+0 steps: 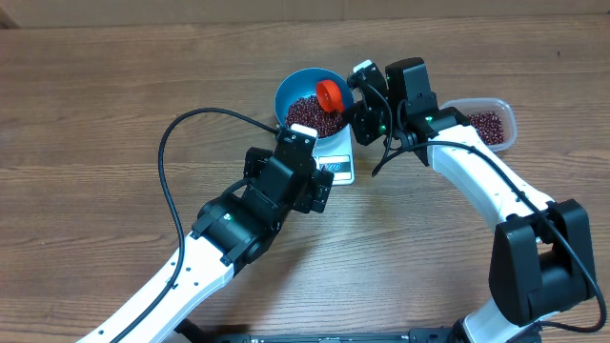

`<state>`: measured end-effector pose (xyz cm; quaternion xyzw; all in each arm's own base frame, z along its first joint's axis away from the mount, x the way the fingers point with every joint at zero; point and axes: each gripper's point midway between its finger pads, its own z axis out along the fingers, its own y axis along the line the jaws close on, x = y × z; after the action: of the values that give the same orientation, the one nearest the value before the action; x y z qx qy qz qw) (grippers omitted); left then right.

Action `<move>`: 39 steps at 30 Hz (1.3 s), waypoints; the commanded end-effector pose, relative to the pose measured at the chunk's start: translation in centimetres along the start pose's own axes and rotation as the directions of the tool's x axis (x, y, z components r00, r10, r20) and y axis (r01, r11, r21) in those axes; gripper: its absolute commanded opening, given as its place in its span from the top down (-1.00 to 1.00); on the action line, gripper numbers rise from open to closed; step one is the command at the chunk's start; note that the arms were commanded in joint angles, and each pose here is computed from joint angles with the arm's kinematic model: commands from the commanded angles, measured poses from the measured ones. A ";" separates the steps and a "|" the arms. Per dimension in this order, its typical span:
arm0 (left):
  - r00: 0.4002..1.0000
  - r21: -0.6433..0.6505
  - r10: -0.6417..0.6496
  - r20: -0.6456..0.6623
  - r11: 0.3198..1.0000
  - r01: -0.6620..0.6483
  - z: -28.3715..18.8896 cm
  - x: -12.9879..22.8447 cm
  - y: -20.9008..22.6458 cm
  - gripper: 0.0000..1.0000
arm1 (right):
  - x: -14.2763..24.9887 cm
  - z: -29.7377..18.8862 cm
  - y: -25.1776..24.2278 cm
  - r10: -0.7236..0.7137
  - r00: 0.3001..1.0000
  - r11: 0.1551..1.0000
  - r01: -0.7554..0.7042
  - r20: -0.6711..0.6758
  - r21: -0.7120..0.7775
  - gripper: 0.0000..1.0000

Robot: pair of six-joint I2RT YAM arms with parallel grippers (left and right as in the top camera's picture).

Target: Scoop item into bowl and weigh 150g on scale

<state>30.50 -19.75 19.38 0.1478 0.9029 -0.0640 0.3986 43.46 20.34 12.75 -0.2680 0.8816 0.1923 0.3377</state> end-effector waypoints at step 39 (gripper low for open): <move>1.000 -0.017 -0.009 -0.010 1.000 0.009 0.4 0.4 0.2 -0.99 | 0.3 0.4 3.0 -0.015 0.999 0.996 0.012 -0.029 -0.092 0.93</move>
<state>30.50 -19.75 19.38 0.1478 0.9029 -0.0640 0.3986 41.24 22.49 11.97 -0.3106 0.8754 0.2037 0.3094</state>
